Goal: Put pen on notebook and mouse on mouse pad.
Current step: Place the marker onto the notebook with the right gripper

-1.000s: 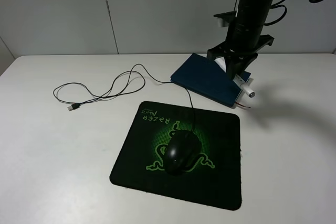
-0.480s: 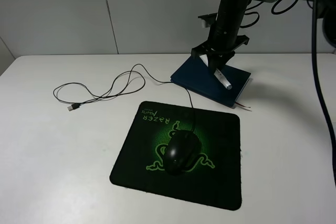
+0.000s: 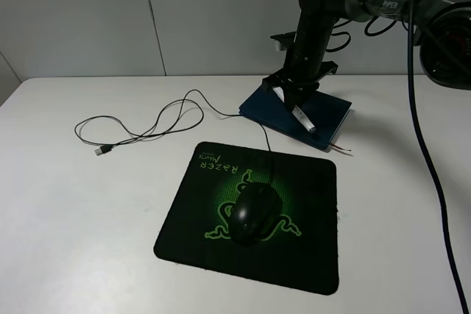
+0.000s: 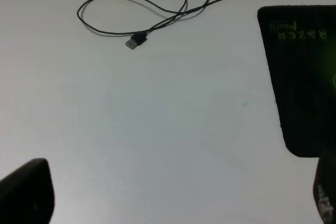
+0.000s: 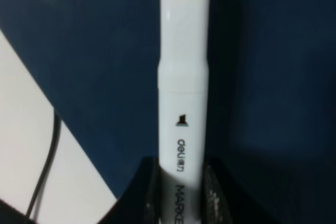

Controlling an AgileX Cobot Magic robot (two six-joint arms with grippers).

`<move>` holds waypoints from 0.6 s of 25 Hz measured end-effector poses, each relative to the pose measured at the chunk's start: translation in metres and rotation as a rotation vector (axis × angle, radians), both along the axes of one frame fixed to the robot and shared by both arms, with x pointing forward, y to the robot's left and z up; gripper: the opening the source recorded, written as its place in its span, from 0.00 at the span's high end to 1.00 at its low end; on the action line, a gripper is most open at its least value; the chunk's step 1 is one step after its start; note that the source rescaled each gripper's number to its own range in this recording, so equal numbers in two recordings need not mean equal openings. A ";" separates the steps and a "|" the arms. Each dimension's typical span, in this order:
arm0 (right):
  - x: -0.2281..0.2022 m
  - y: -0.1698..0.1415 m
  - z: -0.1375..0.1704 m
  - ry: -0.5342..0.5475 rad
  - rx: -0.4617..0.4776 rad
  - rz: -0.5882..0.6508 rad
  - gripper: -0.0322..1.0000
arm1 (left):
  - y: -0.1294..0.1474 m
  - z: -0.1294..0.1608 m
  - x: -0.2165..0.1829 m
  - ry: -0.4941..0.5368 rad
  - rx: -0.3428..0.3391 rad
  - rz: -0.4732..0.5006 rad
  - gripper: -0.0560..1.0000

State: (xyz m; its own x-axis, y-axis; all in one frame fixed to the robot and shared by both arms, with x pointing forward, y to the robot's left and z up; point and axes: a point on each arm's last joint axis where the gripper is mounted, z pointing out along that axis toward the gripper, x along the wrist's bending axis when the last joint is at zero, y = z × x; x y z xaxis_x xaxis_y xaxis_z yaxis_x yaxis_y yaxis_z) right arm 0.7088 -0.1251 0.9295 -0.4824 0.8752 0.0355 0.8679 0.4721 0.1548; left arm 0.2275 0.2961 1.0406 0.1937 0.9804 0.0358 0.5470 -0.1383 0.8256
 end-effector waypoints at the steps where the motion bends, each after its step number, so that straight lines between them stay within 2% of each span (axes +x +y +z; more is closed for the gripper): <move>1: 0.001 0.000 0.000 -0.008 -0.004 0.001 0.97 | 0.000 0.000 0.000 0.000 0.000 0.000 0.03; 12: 0.005 -0.003 0.000 -0.056 -0.037 0.011 0.96 | 0.000 0.000 0.000 0.000 0.000 0.000 0.03; 13: 0.005 -0.003 0.000 -0.056 -0.037 0.011 0.92 | 0.000 0.000 0.000 0.000 0.000 0.000 0.03; 15: 0.005 -0.003 0.000 -0.056 -0.038 0.012 0.79 | 0.000 0.000 0.000 0.000 0.000 0.000 0.03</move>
State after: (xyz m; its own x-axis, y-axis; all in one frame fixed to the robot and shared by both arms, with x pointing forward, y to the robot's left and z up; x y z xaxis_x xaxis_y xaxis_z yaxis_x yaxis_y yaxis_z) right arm 0.7137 -0.1284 0.9298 -0.4933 0.8695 -0.0252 0.8524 0.4890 0.1852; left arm 0.2275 0.2961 1.0406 0.1937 0.9804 0.0358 0.5470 -0.1383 0.8256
